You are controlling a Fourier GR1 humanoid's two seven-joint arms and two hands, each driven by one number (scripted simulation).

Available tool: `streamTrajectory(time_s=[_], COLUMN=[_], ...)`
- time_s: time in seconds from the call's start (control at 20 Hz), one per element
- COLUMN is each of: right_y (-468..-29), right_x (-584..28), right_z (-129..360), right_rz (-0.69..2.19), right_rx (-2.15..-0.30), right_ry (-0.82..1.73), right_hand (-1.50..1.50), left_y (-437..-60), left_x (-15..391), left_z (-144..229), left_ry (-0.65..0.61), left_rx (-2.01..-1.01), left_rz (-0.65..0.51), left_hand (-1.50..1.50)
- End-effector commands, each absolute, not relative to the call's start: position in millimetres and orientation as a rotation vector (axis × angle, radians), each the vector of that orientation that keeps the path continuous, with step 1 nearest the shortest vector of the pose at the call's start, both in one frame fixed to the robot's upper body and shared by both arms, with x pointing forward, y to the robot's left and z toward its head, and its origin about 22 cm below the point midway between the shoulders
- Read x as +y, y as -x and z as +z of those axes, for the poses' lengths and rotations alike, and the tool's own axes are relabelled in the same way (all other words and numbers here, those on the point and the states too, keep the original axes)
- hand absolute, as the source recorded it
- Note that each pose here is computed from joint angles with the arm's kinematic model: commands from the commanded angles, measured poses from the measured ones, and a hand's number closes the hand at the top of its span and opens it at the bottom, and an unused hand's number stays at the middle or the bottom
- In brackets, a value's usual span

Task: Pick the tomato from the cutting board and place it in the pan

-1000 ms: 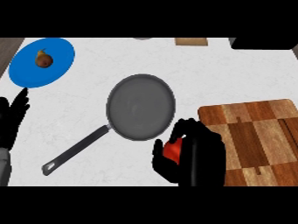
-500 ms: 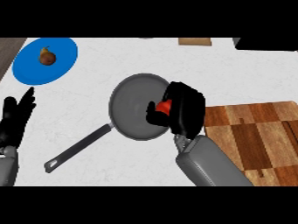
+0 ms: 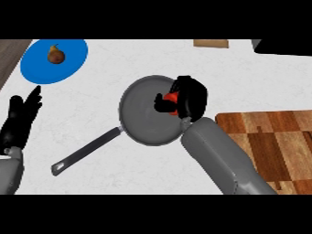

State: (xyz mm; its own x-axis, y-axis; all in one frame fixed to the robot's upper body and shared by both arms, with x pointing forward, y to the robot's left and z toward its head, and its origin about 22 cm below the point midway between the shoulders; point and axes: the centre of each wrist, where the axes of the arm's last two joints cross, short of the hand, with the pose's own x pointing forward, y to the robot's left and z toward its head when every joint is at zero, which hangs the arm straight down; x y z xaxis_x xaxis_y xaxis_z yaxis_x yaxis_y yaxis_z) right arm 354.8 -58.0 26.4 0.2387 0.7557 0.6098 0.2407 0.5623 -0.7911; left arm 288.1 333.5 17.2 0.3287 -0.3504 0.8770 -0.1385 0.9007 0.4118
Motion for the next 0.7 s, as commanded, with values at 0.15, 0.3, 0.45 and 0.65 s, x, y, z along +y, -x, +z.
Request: streamTrajectory(time_s=[0.15, 0.3, 0.45, 0.65], right_y=[-367.6, -367.4, -371.3, -375.9], right_x=[-61.1, -71.2, -67.7, -67.1], right_z=[15.7, 1.1, 3.6, 10.1], right_rz=[0.273, 0.259, 0.241, 0.161], right_rx=[-1.299, -1.305, -1.336, -1.411], right_ry=[0.834, 0.807, 0.8, 0.776], right_hand=[-1.5, -1.5, -1.5, -1.5], left_y=[-303.3, -304.6, -306.1, -312.2], left_x=[313.8, 308.5, 318.8, 317.3], left_z=[20.9, 31.4, 24.0, 35.5], left_ry=[-0.421, -0.423, -0.423, -0.414], left_rx=[-1.261, -1.266, -1.271, -1.269], left_rz=[-0.195, -0.211, -0.201, -0.208], left_hand=[0.0, 0.0, 0.0, 0.0])
